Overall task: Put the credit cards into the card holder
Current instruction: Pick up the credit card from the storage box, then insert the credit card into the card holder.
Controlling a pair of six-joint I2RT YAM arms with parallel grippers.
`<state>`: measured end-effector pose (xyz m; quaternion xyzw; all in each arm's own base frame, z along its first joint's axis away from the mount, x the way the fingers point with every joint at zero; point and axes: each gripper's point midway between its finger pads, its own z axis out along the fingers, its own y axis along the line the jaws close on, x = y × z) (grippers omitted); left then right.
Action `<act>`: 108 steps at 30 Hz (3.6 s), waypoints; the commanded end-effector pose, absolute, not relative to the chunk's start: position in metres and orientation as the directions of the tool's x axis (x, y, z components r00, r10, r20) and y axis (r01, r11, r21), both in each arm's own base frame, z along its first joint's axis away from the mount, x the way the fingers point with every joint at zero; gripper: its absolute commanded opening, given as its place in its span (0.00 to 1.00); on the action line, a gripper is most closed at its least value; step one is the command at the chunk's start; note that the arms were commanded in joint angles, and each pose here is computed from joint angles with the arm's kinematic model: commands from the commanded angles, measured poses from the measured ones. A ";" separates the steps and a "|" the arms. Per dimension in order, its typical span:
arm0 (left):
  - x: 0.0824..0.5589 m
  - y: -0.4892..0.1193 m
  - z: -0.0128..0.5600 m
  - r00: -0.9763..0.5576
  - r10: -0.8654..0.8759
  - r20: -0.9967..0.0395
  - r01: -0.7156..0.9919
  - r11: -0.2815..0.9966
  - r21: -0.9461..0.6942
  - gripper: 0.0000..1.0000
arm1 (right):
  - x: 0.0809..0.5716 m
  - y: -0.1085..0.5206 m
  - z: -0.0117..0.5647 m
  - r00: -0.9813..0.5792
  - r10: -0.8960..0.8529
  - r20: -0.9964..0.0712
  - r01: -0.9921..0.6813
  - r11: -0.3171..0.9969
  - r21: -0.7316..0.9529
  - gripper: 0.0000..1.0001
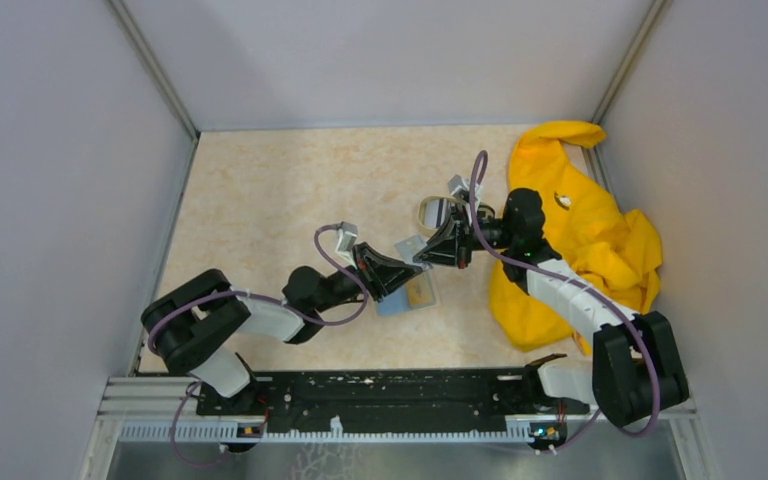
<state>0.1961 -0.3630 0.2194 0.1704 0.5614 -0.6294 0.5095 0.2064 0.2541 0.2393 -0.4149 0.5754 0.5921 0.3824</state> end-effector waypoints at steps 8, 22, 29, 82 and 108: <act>0.179 -0.349 0.223 -0.325 -0.447 -0.834 0.894 0.142 -0.425 0.00 | 0.205 0.256 0.244 -0.245 -0.077 -0.967 -0.964 -0.084 0.251 0.57; 0.153 -0.309 0.148 -0.376 -0.047 -0.926 0.868 0.332 -0.369 0.00 | 0.199 0.245 0.228 -0.040 -0.162 -0.986 -0.995 -0.087 0.054 0.84; 0.148 -0.295 0.148 -0.352 -0.042 -0.935 0.870 0.353 -0.344 0.00 | 0.184 0.243 0.223 0.011 -0.130 -0.991 -0.989 -0.144 0.008 0.86; 0.188 -0.280 0.101 -0.498 -0.096 -0.862 0.655 0.610 -0.446 0.81 | 0.229 0.275 0.165 -0.330 -0.352 -0.876 -0.944 0.105 0.313 0.00; 0.220 -0.249 0.005 -0.750 -0.141 -0.646 0.156 0.912 -0.380 0.52 | 0.280 0.243 0.069 -0.768 -0.351 -0.535 -0.632 0.549 0.547 0.00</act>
